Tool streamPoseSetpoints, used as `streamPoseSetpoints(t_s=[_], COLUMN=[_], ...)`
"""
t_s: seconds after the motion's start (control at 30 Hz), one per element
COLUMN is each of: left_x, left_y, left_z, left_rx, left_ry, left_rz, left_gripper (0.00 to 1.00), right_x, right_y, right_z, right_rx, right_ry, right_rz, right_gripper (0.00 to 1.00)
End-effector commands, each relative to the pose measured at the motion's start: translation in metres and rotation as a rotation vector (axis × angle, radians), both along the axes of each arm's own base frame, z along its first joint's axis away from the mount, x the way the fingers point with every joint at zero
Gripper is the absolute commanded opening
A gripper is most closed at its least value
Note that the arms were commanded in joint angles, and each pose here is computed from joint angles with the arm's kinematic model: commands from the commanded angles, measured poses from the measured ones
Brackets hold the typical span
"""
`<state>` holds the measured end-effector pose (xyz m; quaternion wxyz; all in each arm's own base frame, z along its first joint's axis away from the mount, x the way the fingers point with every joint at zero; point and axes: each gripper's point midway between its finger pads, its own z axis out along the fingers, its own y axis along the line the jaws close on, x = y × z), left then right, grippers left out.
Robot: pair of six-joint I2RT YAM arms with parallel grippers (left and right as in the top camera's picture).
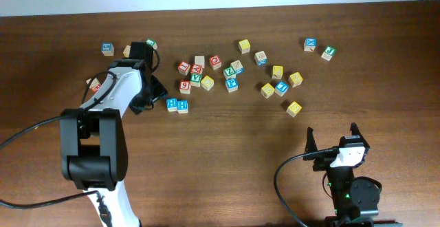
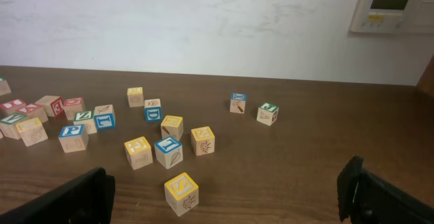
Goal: Spell out RSS
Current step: 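Lower the left gripper and close it on the R block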
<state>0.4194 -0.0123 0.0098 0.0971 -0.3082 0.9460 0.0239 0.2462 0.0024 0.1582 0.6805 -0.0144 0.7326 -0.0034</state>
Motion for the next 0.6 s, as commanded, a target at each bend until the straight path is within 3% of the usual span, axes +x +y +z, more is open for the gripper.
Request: streamPoseSetpoints(t_s=[0.0,0.2,0.37,0.57], left_x=[0.000,0.007,0.011,0.011], left_y=[0.007,0.007,0.007,0.007], left_z=[-0.018,-0.023,-0.022,-0.022], left_rx=[0.040,0.040,0.042,0.041], left_ry=[0.025,0.002,-0.013,-0.013], left_rz=[-0.011,-0.009,-0.008,-0.009], left_gripper=[0.66,0.56,0.54,0.34], right_x=[0.000,0.000,0.000,0.000], right_y=[-0.002,-0.002,-0.002,-0.002], right_z=[-0.002,-0.002,-0.002,-0.002], right_rx=[0.003,0.003,0.003,0.003], right_ry=[0.004,0.003,0.003,0.004], right_rz=[-0.011,-0.012,-0.012,-0.012], right_gripper=[0.98,0.98,0.98,0.98])
